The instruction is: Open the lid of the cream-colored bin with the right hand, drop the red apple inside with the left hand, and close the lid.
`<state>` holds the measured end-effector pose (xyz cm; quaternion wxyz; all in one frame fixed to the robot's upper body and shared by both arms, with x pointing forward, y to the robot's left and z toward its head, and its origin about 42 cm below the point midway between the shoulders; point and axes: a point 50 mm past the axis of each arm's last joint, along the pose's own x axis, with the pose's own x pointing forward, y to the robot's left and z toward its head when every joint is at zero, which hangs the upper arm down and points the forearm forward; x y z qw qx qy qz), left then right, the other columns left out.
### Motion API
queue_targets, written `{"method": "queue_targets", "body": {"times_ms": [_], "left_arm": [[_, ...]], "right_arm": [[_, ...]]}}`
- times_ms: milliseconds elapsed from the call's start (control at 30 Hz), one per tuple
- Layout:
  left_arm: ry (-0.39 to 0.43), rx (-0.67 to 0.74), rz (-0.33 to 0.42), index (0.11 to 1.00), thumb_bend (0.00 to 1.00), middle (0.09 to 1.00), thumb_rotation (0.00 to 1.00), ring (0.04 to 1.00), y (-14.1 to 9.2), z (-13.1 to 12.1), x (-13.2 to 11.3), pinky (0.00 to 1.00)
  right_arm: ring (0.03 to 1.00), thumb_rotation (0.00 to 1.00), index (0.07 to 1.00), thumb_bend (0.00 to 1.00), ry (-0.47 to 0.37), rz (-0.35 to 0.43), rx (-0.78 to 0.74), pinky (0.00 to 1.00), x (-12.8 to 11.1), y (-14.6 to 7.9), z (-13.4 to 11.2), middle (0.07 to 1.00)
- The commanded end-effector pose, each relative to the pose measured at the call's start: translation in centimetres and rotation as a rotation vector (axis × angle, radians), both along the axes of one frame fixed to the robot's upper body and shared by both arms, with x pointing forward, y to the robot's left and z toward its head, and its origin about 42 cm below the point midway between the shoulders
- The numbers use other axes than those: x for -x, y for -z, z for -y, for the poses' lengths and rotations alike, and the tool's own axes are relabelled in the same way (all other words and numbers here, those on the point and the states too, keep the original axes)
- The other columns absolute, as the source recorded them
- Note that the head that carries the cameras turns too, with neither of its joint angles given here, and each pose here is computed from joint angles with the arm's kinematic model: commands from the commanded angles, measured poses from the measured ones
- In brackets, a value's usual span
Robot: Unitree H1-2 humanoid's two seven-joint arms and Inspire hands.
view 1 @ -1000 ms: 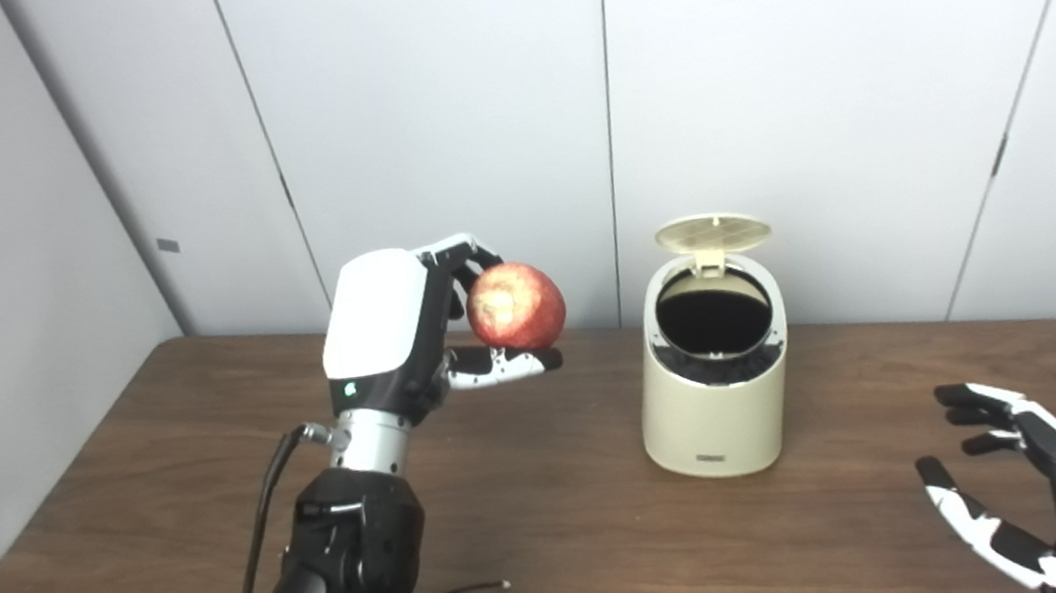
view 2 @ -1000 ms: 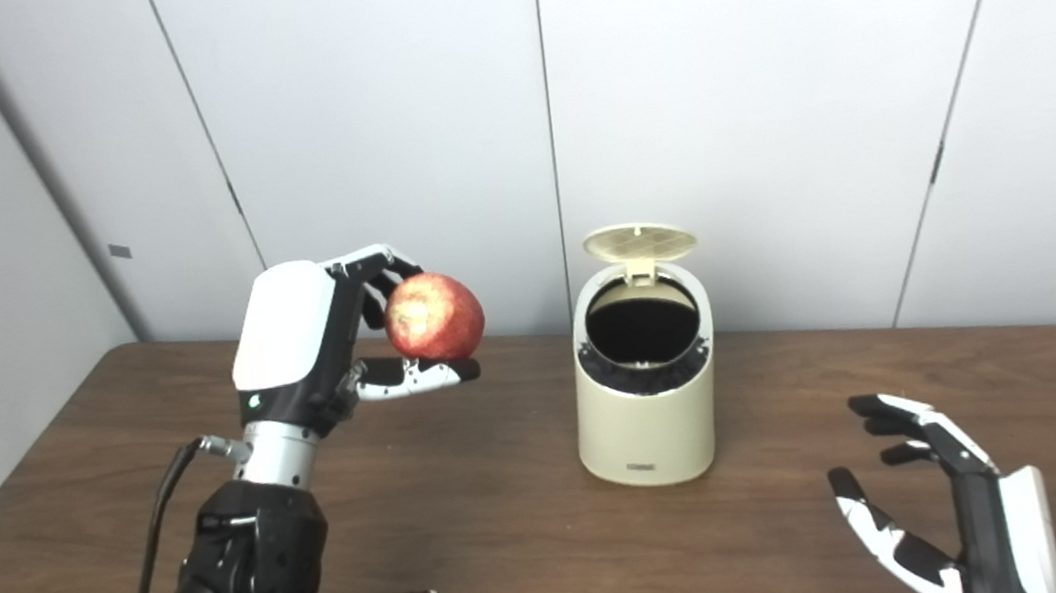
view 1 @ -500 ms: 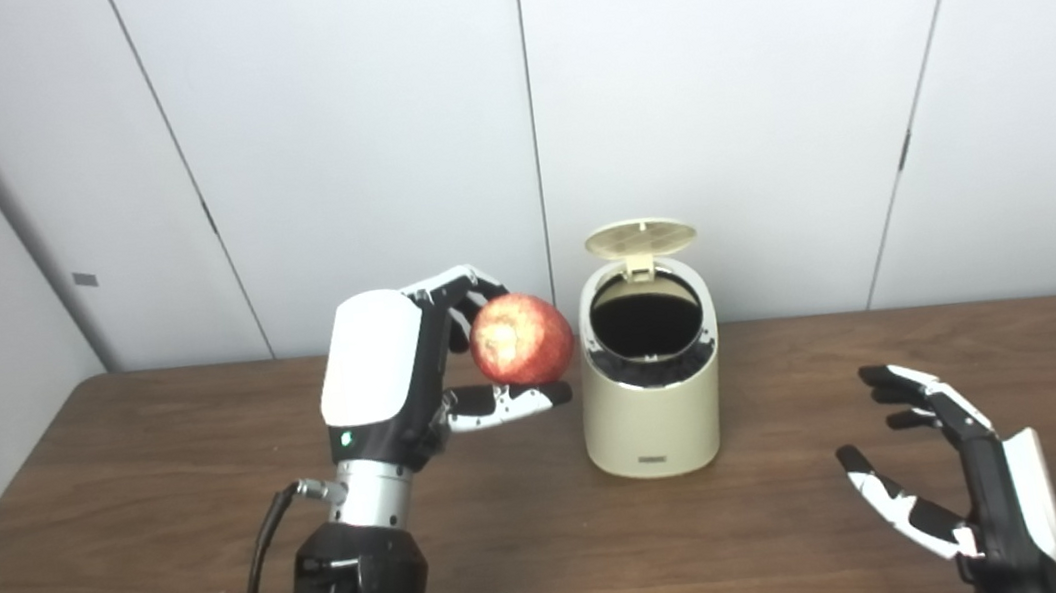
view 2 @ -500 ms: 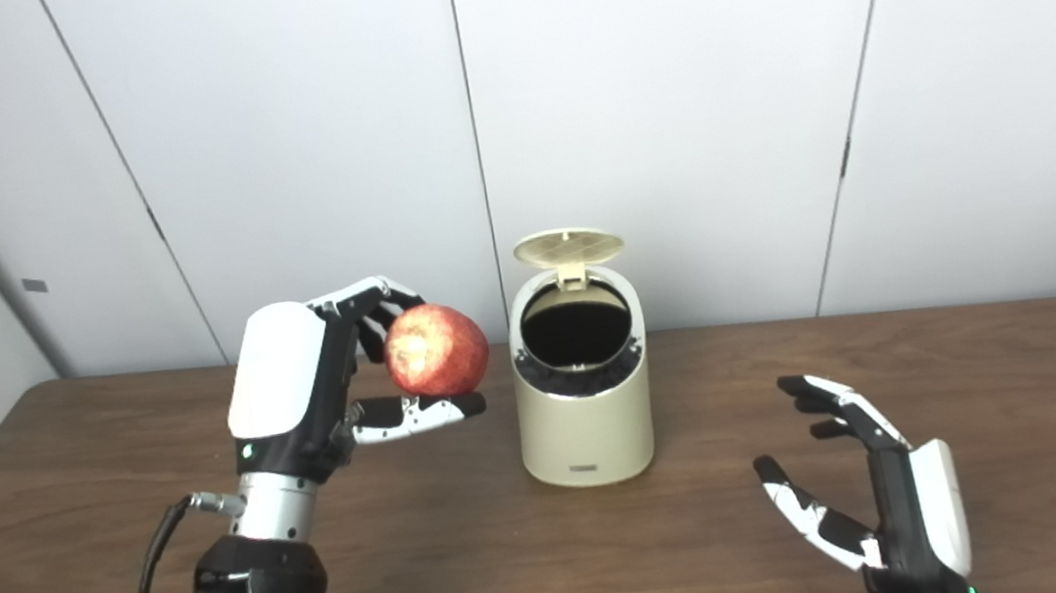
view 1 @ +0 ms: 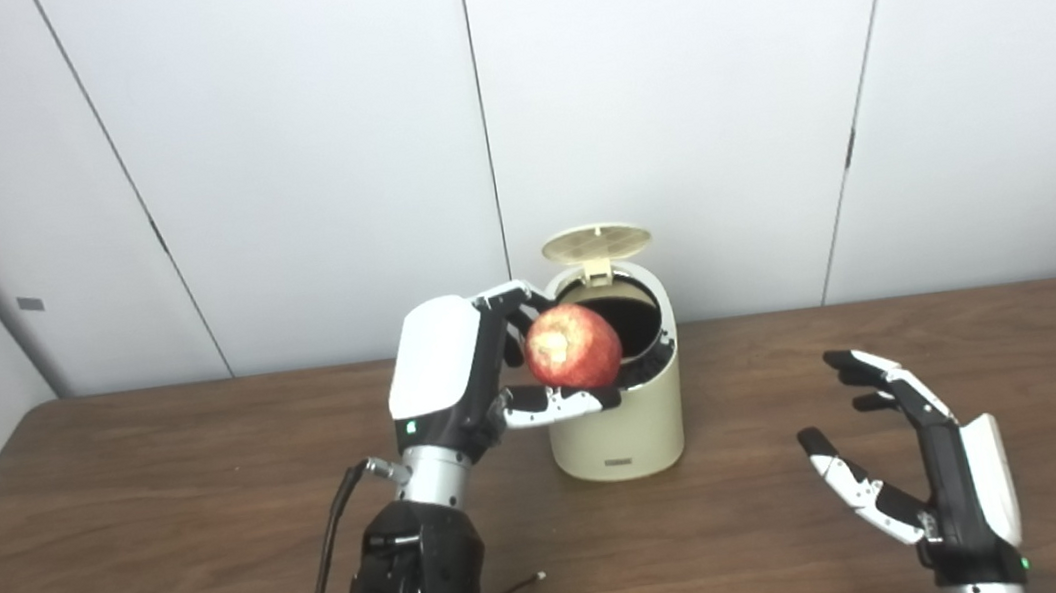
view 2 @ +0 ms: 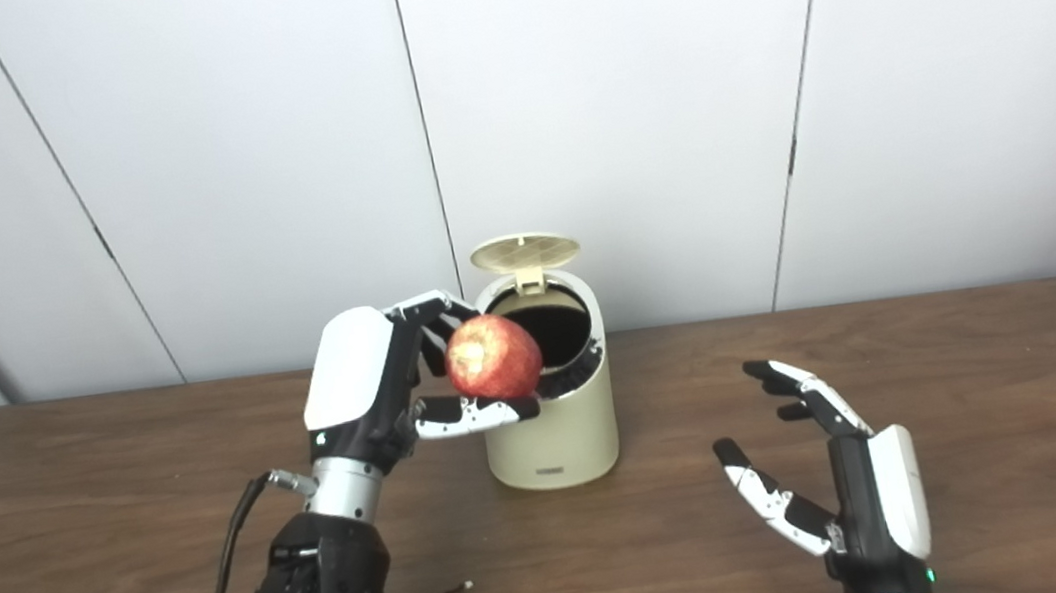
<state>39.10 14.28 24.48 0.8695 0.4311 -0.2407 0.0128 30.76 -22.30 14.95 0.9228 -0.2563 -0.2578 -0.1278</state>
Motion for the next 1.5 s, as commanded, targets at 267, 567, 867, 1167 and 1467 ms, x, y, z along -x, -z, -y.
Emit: {"method": "queue_targets", "body": {"times_ms": [267,567,867,1167,1467], "left_arm": [[-0.019,0.032,0.028,0.523,0.5,0.47,0.0,0.357,-1.1,1.8,-3.8,0.21],[-0.041,-0.005,0.047,0.535,0.49,0.466,0.0,0.344,-1.3,1.5,-5.2,0.19],[-0.051,-0.033,0.036,0.543,0.49,0.452,0.0,0.331,-1.3,1.6,-6.1,0.18],[-0.011,-0.044,-0.043,0.533,0.8,0.483,0.07,0.428,-1.1,1.7,-6.2,0.33],[0.037,-0.058,-0.12,0.618,1.0,0.573,0.26,0.511,-1.0,1.8,-6.1,0.41]], "right_arm": [[0.73,0.31,0.74,0.23,-0.018,-0.021,-0.033,0.62,0.2,1.0,-1.6,0.754],[0.732,0.3,0.745,0.22,-0.011,-0.039,-0.023,0.62,0.2,1.0,-1.8,0.761],[0.73,0.32,0.736,0.23,-0.014,-0.027,-0.023,0.62,0.1,1.2,-2.1,0.756],[0.731,0.37,0.736,0.23,-0.006,-0.037,-0.028,0.62,0.1,1.1,-2.3,0.757],[0.727,0.33,0.73,0.23,-0.003,-0.036,-0.025,0.61,0.1,1.0,-2.5,0.752]]}}
